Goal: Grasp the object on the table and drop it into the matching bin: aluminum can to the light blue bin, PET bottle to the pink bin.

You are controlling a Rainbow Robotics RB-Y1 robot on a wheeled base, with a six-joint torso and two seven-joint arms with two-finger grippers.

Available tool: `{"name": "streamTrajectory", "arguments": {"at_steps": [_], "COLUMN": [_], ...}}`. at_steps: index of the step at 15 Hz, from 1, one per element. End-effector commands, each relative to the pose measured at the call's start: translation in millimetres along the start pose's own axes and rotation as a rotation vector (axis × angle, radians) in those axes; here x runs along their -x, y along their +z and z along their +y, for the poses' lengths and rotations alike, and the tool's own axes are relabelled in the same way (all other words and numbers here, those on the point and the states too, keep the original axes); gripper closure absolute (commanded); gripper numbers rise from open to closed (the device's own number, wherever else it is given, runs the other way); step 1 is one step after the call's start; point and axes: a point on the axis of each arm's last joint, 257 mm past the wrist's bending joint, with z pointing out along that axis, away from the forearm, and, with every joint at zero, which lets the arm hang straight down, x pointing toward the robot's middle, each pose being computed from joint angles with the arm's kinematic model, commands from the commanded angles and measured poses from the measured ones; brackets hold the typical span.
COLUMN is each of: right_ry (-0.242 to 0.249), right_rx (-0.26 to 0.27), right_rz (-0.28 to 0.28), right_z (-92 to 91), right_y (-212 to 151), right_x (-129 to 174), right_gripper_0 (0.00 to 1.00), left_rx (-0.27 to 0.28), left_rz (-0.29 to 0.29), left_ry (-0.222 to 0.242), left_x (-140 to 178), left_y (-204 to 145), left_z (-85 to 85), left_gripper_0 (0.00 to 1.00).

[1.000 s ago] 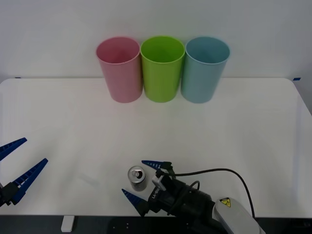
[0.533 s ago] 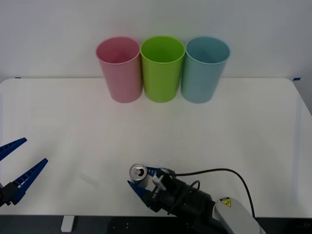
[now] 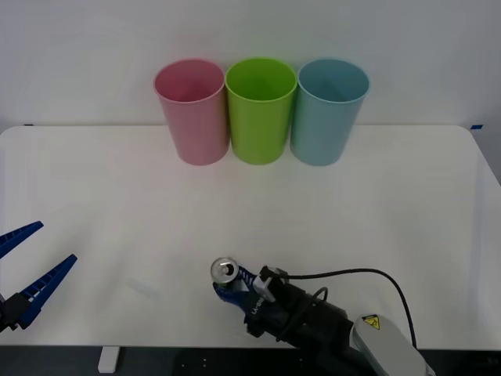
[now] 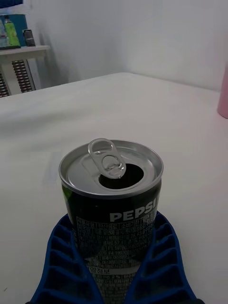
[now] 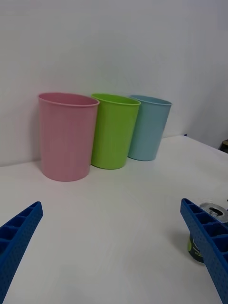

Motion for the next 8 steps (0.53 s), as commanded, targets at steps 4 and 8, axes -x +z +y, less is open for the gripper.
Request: {"name": "streamTrajectory", "arguments": {"at_steps": [4,8], "right_ry": [-0.007,0.012], "right_rx": [-0.068,-0.114], "right_rz": [-0.048,-0.092], "right_z": [-22.1,-42.8], "right_y": [-27.5,-49.5], "right_x": [24.9,50.9], "right_gripper_0": [1.0,1.0], "left_rx": [0.0,0.0], "left_rz": [0.0,0.0], "left_ry": [0.0,0.0], "left_x": [0.0,0.0], "left_y": [0.0,0.0], "left_z": [0.0,0.0], "left_gripper_0": [0.0,0.0]}}
